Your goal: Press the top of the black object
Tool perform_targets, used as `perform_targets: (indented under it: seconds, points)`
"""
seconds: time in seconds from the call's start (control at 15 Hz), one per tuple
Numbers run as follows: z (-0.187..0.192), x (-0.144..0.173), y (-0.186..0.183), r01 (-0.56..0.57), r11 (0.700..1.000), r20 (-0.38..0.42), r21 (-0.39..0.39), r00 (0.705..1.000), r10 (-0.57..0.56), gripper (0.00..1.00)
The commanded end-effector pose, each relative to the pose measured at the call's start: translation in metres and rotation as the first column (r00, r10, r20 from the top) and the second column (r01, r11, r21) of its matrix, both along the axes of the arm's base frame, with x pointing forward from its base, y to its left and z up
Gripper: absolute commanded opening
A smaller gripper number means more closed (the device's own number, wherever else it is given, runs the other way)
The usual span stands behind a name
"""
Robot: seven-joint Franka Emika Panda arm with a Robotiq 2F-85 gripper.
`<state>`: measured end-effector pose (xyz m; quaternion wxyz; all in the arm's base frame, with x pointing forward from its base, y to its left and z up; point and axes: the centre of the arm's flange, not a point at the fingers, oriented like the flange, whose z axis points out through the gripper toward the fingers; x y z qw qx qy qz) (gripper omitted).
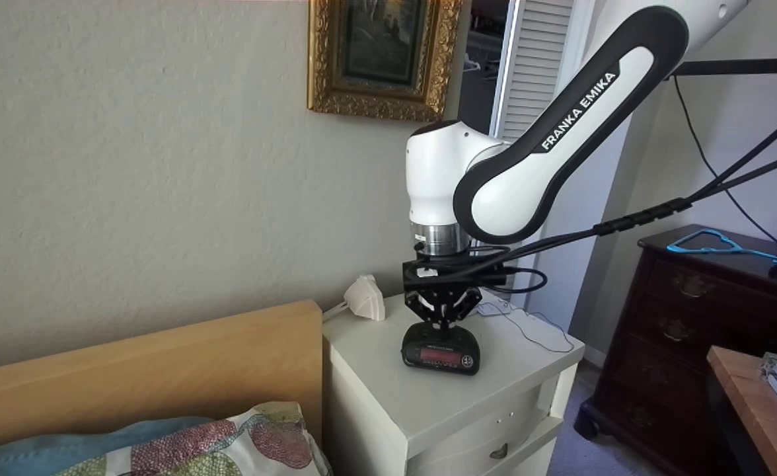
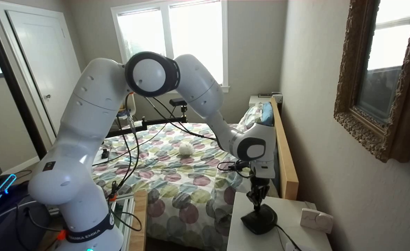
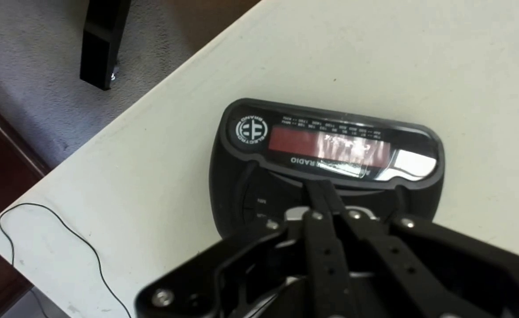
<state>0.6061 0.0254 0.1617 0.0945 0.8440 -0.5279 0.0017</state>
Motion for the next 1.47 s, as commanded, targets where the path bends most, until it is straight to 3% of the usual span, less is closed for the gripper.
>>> perform_targets:
  seconds: [0.0,0.33,0.73,0.8,0.87,1.2,1.4]
  points:
    - [-0.008,0.010,0.002,0.036,0.999,-0.011,0.010,0.999,-0.036,0.00]
    - [-0.014,0.010,0.003,0.033,0.999,-0.042,-0.009,0.999,-0.033,0.00]
    - [0.091,-0.014,0.024,-0.057,0.998,0.034,-0.012,0.998,0.058,0.00]
    - [0.107,-0.018,0.026,-0.061,0.998,0.025,-0.022,0.998,0.062,0.06]
    - [0.122,-0.023,0.027,-0.068,0.997,0.001,-0.038,0.998,0.068,0.27]
    - [0.178,-0.051,0.027,-0.148,0.978,-0.117,-0.148,0.984,0.132,0.60]
    - [0.200,-0.065,0.026,-0.257,0.953,-0.173,-0.158,0.958,0.229,0.82]
